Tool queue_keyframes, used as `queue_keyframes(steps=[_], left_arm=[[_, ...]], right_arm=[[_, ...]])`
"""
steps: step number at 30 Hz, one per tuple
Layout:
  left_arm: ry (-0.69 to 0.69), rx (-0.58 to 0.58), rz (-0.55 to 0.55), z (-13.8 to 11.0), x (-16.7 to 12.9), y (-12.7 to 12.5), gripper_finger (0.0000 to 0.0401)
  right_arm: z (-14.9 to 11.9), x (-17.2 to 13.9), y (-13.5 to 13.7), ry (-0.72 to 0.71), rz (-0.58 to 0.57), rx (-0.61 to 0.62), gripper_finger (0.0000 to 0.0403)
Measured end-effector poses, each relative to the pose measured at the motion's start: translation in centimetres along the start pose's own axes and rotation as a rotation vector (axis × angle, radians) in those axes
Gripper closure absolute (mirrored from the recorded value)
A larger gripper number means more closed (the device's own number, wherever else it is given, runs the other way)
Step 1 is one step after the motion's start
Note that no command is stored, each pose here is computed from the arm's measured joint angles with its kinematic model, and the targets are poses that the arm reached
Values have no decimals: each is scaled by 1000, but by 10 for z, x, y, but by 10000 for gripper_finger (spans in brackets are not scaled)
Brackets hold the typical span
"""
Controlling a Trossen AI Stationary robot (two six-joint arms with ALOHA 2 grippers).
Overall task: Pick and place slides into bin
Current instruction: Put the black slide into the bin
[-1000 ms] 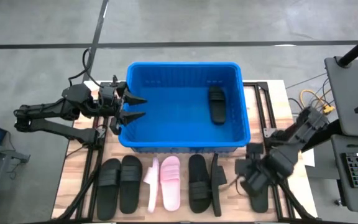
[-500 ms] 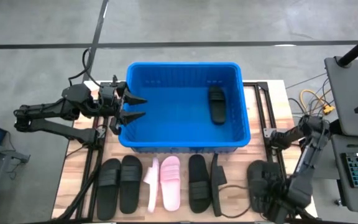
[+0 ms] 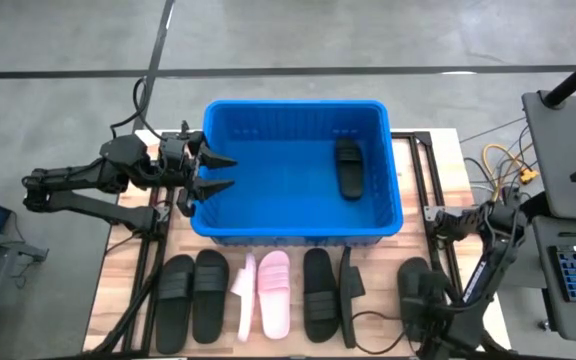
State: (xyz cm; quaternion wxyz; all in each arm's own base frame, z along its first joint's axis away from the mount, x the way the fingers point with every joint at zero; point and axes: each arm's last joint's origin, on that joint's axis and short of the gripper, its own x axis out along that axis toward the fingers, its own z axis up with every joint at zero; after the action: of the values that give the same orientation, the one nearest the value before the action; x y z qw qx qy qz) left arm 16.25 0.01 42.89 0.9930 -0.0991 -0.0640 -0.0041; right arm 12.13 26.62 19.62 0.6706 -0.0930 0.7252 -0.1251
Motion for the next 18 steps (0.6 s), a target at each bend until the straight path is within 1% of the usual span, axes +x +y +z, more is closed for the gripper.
queue_keyframes(steps=[2,7,15,18], left_arm=[[0,0,0,0,0,0,179],[-1,0,0,0,0,0,179],[0,0,0,0,0,0,179],[0,-1,0,0,0,0,179]], right_arm=[[-1,9,0,12,-31,3,179],[-5,21,-8,43,-131,84,183],[-10,44,-19,69,-224,94,185],[-10,48,-22,86,-241,97,204]])
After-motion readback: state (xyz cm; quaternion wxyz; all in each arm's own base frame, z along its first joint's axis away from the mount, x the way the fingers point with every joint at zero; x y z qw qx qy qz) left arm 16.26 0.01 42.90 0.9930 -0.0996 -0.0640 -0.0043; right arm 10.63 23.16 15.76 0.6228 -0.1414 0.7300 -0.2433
